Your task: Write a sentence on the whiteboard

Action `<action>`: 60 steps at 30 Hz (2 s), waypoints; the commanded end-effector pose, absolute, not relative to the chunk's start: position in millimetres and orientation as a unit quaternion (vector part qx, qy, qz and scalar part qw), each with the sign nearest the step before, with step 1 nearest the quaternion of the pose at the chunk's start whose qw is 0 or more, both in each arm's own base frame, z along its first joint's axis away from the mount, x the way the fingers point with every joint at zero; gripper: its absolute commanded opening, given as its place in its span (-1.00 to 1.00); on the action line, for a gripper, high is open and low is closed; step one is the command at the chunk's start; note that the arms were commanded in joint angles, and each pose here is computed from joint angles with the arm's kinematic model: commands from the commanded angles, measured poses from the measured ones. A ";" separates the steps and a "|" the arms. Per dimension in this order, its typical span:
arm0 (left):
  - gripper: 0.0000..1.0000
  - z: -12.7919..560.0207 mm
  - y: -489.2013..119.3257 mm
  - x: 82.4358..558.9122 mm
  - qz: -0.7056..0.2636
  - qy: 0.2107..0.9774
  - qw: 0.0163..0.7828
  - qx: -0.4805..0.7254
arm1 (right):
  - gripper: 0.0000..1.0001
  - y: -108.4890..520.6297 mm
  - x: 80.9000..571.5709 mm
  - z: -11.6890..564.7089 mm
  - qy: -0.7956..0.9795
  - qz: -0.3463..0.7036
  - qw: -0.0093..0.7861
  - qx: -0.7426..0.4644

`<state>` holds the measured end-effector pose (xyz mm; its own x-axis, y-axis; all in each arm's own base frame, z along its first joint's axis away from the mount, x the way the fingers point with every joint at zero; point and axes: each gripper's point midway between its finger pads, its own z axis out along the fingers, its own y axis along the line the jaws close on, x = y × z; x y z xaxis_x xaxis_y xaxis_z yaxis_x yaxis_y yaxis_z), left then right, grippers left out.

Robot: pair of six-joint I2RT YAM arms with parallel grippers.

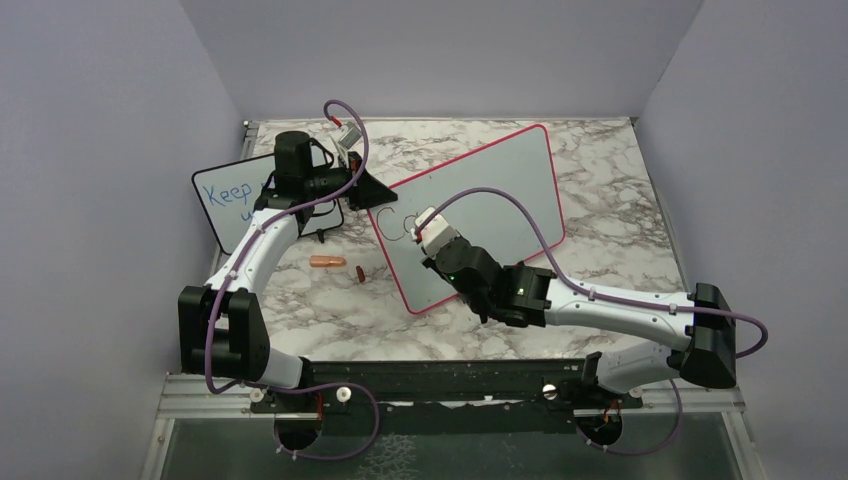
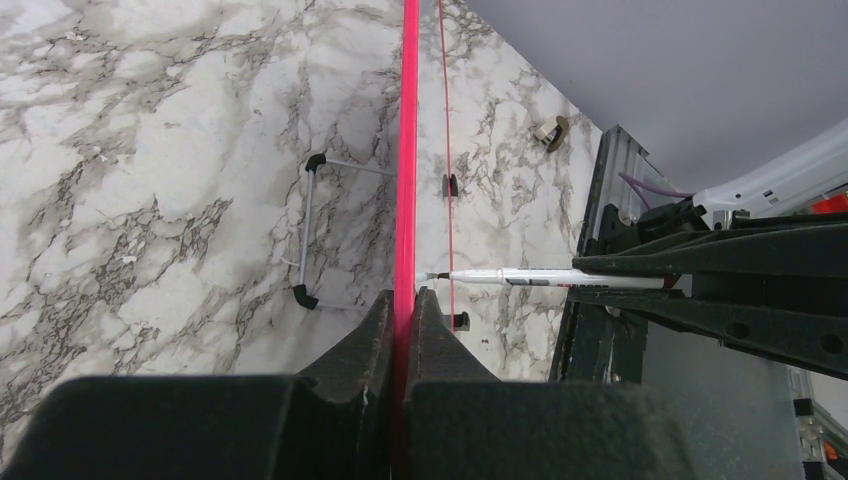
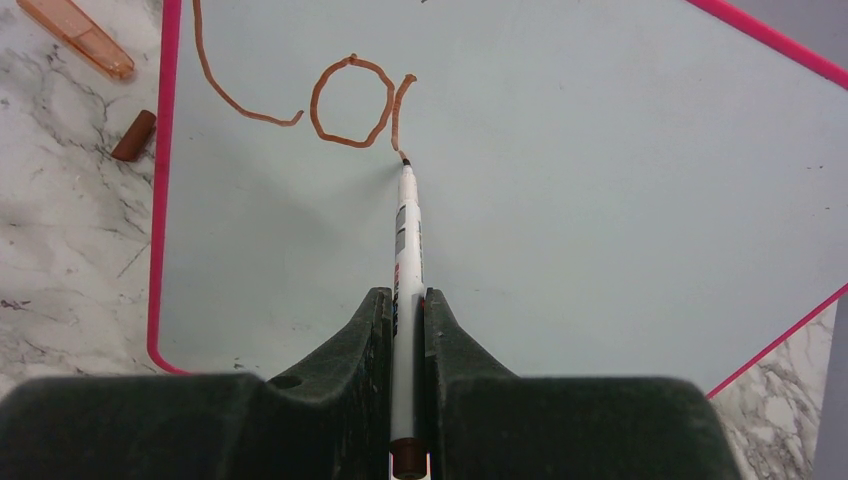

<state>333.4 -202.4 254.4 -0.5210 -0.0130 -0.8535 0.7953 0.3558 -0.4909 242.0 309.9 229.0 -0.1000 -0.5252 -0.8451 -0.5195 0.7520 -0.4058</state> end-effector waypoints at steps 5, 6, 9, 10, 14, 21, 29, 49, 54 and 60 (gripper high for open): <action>-1.00 221.8 -202.8 332.3 -0.484 0.739 0.379 0.274 | -0.97 296.5 250.2 239.7 0.737 -0.023 0.588 -0.332; -1.00 221.7 -202.8 332.3 -0.484 0.739 0.379 0.274 | -0.98 296.1 250.8 240.6 0.737 -0.024 0.589 -0.331; -1.00 221.8 -202.9 332.2 -0.485 0.739 0.379 0.274 | -0.97 295.9 253.3 244.3 0.735 -0.024 0.595 -0.326; -1.00 221.9 -202.9 332.2 -0.485 0.739 0.379 0.275 | -0.97 296.2 253.9 245.2 0.734 -0.023 0.596 -0.325; -1.00 222.0 -202.9 332.0 -0.485 0.739 0.379 0.275 | -0.97 297.0 256.7 248.3 0.731 -0.022 0.601 -0.322; -1.00 222.2 -203.1 331.6 -0.486 0.738 0.379 0.276 | -0.97 299.2 260.8 253.4 0.727 -0.019 0.608 -0.318; -1.00 222.9 -203.3 331.5 -0.487 0.737 0.379 0.277 | -0.97 302.6 265.2 261.5 0.721 -0.013 0.617 -0.315; -1.00 223.0 -203.7 331.0 -0.487 0.736 0.379 0.277 | -0.97 308.6 269.9 263.7 0.718 -0.008 0.618 -0.320; -1.00 222.4 -203.5 331.4 -0.488 0.737 0.377 0.276 | -0.97 305.7 266.8 258.6 0.723 -0.008 0.609 -0.328; -1.00 221.8 -203.5 331.6 -0.488 0.738 0.377 0.275 | -0.97 303.4 262.5 249.2 0.729 -0.007 0.594 -0.339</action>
